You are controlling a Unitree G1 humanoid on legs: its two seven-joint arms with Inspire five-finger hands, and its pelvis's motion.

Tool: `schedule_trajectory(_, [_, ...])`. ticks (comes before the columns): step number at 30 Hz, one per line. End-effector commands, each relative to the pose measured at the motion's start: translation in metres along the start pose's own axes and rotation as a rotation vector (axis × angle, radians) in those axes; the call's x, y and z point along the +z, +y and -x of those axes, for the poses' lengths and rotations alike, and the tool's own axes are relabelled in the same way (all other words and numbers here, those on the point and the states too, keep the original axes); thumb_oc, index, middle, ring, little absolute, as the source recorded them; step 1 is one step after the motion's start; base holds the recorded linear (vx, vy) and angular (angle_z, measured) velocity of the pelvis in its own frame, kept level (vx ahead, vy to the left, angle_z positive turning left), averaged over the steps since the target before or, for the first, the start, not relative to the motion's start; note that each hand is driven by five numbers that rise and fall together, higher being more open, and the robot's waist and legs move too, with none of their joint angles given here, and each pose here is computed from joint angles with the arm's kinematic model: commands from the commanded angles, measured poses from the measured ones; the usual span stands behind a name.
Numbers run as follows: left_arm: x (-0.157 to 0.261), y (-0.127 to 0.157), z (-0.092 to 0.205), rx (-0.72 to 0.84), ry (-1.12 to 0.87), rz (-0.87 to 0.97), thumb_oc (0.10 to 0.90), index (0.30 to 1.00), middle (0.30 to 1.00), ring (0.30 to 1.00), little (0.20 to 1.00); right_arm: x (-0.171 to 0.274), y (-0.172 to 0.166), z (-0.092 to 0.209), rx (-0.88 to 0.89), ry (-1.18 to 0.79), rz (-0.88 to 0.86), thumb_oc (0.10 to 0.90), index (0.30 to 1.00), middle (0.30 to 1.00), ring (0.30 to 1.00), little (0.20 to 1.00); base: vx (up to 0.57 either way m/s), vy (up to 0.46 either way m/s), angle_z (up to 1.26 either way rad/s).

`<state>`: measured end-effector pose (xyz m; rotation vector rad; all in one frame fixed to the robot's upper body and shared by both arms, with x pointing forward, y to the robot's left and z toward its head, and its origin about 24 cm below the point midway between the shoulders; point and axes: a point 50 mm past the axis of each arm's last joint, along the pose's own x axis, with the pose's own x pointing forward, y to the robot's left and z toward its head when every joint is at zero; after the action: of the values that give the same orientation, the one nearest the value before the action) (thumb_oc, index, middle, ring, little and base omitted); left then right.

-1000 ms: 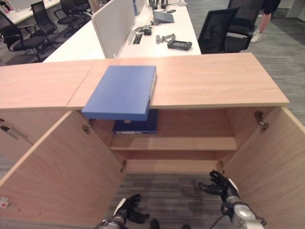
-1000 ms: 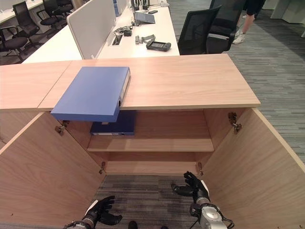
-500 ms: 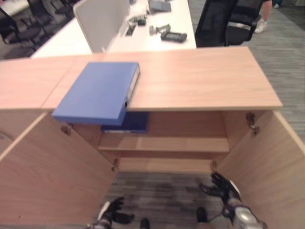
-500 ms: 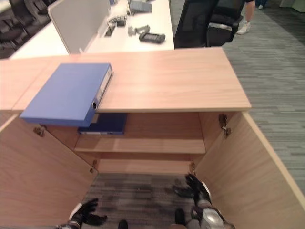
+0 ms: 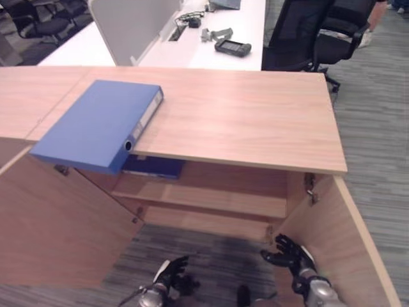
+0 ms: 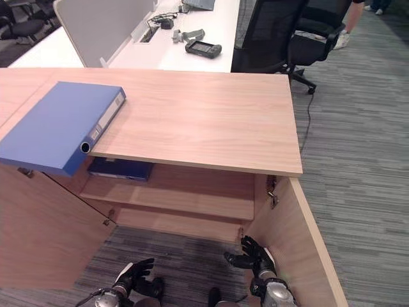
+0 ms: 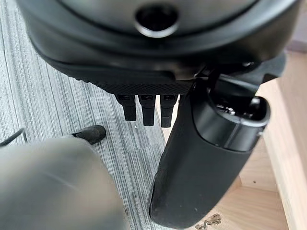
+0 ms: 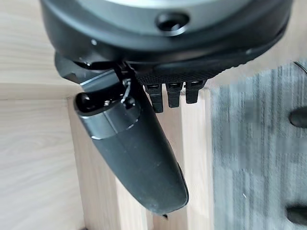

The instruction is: Put the empty folder in the office cabinet

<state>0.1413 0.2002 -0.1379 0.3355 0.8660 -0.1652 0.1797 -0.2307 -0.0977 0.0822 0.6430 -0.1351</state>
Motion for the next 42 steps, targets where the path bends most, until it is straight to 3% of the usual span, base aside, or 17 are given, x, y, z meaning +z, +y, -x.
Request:
schedule_trajectory(1, [0.029,0.035,-0.004,0.097,-0.12,-0.053,0.8,0.9,0.9,0.9,0.9,0.048,-0.003,-0.008,0.014,-0.201,-0.014,0.8,0.9,0.9,0.9,0.9,0.05,0.068,0.13])
schedule_trajectory(16, [0.053,0.047,0.004,0.158,-0.27,-0.018,0.8,0.9,0.9,0.9,0.9,0.032,0.009,-0.005,0.031,-0.161,-0.032,0.8,0.9,0.9,0.9,0.9,0.02,0.06,0.04])
schedule_trajectory(20, [0.083,0.074,0.02,0.365,-0.43,-0.106,0.8,0.9,0.9,0.9,0.9,0.026,0.011,-0.002,-0.007,-0.168,-0.066,0.8,0.9,0.9,0.9,0.9,0.0,-0.006,0.01])
schedule_trajectory(24, [0.099,0.088,0.041,0.585,-0.559,-0.065,0.8,0.9,0.9,0.9,0.9,0.019,0.014,0.001,-0.043,-0.17,-0.074,0.8,0.9,0.9,0.9,0.9,0.01,-0.034,0.16])
schedule_trajectory(33, [0.124,0.099,0.089,0.779,-0.811,0.076,0.8,0.9,0.9,0.9,0.9,0.021,0.014,0.004,-0.056,-0.185,-0.04,0.8,0.9,0.9,0.9,0.9,0.0,-0.047,0.16])
schedule_trajectory(42, [0.163,0.115,0.122,0.942,-1.034,-0.042,0.8,0.9,0.9,0.9,0.9,0.026,0.013,0.003,-0.066,-0.208,-0.04,0.8,0.9,0.9,0.9,0.9,0.01,-0.063,0.24])
